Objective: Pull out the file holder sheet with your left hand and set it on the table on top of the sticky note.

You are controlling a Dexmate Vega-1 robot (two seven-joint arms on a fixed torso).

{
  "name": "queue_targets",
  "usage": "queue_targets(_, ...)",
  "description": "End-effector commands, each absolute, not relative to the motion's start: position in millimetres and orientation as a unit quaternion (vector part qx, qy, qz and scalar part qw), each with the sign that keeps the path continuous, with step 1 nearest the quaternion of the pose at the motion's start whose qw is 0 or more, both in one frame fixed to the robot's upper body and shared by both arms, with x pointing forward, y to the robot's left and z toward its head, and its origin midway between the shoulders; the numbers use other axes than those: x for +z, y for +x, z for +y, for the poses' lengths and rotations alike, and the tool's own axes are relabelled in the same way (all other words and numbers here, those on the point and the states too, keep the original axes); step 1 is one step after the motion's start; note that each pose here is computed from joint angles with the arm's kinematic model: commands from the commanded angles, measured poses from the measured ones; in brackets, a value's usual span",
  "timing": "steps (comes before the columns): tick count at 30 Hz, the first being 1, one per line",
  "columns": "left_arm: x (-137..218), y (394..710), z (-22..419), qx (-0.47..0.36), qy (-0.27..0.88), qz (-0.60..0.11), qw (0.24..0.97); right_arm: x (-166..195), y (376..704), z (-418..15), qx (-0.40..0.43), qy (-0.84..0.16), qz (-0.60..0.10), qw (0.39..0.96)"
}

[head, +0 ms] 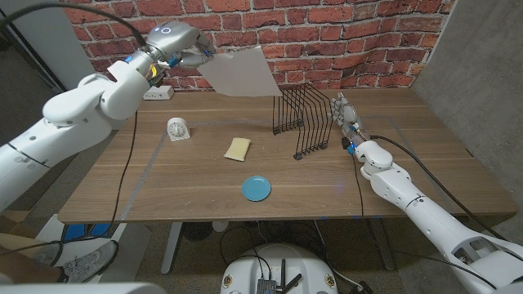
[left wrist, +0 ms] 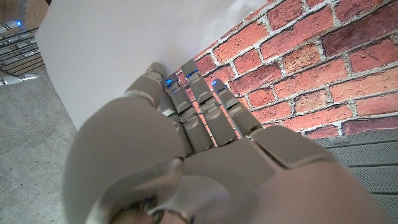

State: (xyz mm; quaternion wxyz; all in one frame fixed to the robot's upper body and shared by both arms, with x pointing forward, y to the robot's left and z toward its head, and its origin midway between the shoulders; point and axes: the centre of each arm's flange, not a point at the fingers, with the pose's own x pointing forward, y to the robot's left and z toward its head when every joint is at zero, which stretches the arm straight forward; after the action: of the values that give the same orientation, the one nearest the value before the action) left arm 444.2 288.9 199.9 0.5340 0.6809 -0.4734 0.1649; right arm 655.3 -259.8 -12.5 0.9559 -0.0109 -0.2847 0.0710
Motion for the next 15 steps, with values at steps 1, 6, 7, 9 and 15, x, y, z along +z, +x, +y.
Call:
queue_targets(1, 183, 442, 291, 0.178, 0.689, -0.476, 0.517, -16, 653, -254, 0.073, -0.011, -0.282, 0.957)
queue_targets(6, 176, 445, 292, 0.179, 0.691, -0.476, 0.513, -18, 650, -253, 0.071, -0.01, -0.281, 0.957)
queue_targets(7, 174, 447, 292, 0.18, 0.689, -0.477, 0.515, -18, 650, -253, 0.071, -0.01, -0.282, 0.957)
queue_targets(9, 171, 449, 293, 0.179, 0.689, -0.48, 0.513, -18, 648, -253, 0.071, -0.013, -0.281, 0.957)
queue_targets(15, 164, 458, 294, 0.179, 0.691, -0.48, 0.51, -17, 646, -253, 0.069, -0.015, -0.281, 0.957)
